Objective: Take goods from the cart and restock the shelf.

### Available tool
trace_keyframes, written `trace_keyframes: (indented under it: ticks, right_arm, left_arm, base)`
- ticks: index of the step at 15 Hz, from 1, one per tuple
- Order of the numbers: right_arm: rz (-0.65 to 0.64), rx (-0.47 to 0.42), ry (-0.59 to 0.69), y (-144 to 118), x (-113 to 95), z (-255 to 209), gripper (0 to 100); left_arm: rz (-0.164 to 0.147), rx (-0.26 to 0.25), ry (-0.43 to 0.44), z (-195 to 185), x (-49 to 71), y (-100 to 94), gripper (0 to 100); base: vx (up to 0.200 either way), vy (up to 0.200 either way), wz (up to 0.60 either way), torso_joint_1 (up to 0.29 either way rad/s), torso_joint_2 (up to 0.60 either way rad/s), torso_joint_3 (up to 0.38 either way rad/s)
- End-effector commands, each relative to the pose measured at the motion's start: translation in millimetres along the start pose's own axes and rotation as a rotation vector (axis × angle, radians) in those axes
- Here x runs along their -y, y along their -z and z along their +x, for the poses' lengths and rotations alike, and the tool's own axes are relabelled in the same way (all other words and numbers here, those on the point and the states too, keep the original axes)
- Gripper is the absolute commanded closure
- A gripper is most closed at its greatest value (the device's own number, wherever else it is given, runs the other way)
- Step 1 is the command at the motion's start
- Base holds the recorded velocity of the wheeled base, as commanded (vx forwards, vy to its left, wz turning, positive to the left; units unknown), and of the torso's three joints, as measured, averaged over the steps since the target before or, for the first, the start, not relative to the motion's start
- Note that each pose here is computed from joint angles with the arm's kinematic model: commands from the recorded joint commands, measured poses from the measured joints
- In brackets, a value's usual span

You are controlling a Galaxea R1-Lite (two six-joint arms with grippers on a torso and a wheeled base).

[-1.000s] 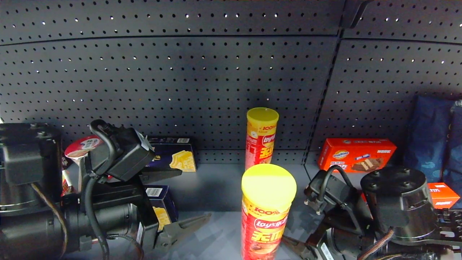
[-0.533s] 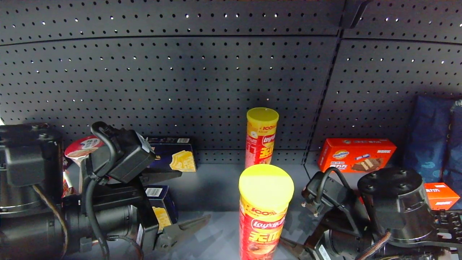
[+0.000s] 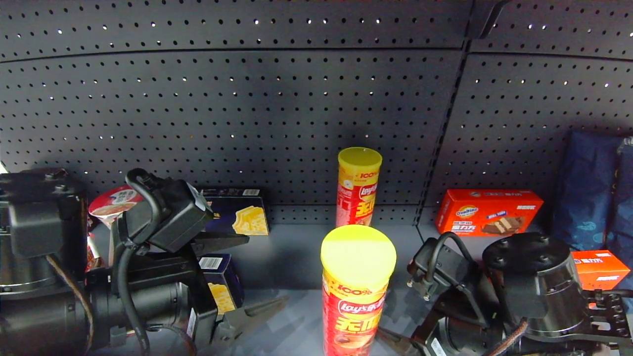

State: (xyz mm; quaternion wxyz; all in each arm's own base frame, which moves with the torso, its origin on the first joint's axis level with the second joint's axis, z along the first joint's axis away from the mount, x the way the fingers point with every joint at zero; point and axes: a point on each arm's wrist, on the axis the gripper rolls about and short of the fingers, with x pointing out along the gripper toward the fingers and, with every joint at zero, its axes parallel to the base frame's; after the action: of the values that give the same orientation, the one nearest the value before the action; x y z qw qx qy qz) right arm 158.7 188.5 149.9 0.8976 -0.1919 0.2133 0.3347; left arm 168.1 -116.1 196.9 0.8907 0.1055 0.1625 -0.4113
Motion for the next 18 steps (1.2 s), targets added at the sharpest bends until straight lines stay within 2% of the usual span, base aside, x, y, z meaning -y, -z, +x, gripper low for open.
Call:
trace_keyframes:
  ticks: [1, 4, 6, 9, 11, 14, 18]
  right_arm:
    - [-0.003, -0.003, -0.004, 0.6, -1.0, 0.6, 0]
    - [0.002, 0.008, 0.003, -0.3, 0.5, -0.4, 0]
    - [0.031, 0.042, 0.041, -9.0, 11.7, -0.1, 0]
    - [0.101, 0.108, 0.166, -34.7, 46.5, 4.7, 0]
    - [0.125, 0.118, 0.243, -44.9, 60.1, 13.4, 0]
    - [0.146, 0.089, 0.338, -50.1, 74.7, 28.5, 0]
    - [0.175, 0.066, 0.395, -49.4, 96.3, 43.3, 0]
  left_arm:
    - [0.0, -0.001, 0.0, 0.2, 0.0, 0.1, 0]
    - [-0.001, -0.002, -0.001, -0.2, -0.1, 0.9, 0]
    - [0.0, -0.001, -0.001, -0.9, 0.1, 0.9, 0]
    - [-0.005, -0.01, -0.008, -1.9, -1.0, 4.4, 0]
    - [-0.005, -0.01, -0.01, -2.0, -1.3, 4.4, 0]
    - [-0.004, -0.007, -0.01, -2.0, -1.4, 3.6, 0]
    - [-0.006, -0.009, -0.01, -2.0, -1.4, 4.0, 0]
  base:
    - [0.0, 0.0, 0.0, 0.0, 0.0, 0.0]
    - [0.0, 0.0, 0.0, 0.0, 0.0, 0.0]
    - [0.0, 0.0, 0.0, 0.0, 0.0, 0.0]
    - [0.0, 0.0, 0.0, 0.0, 0.0, 0.0]
    - [0.0, 0.0, 0.0, 0.0, 0.0, 0.0]
    - [0.0, 0.0, 0.0, 0.0, 0.0, 0.0]
    - [0.0, 0.0, 0.0, 0.0, 0.0, 0.0]
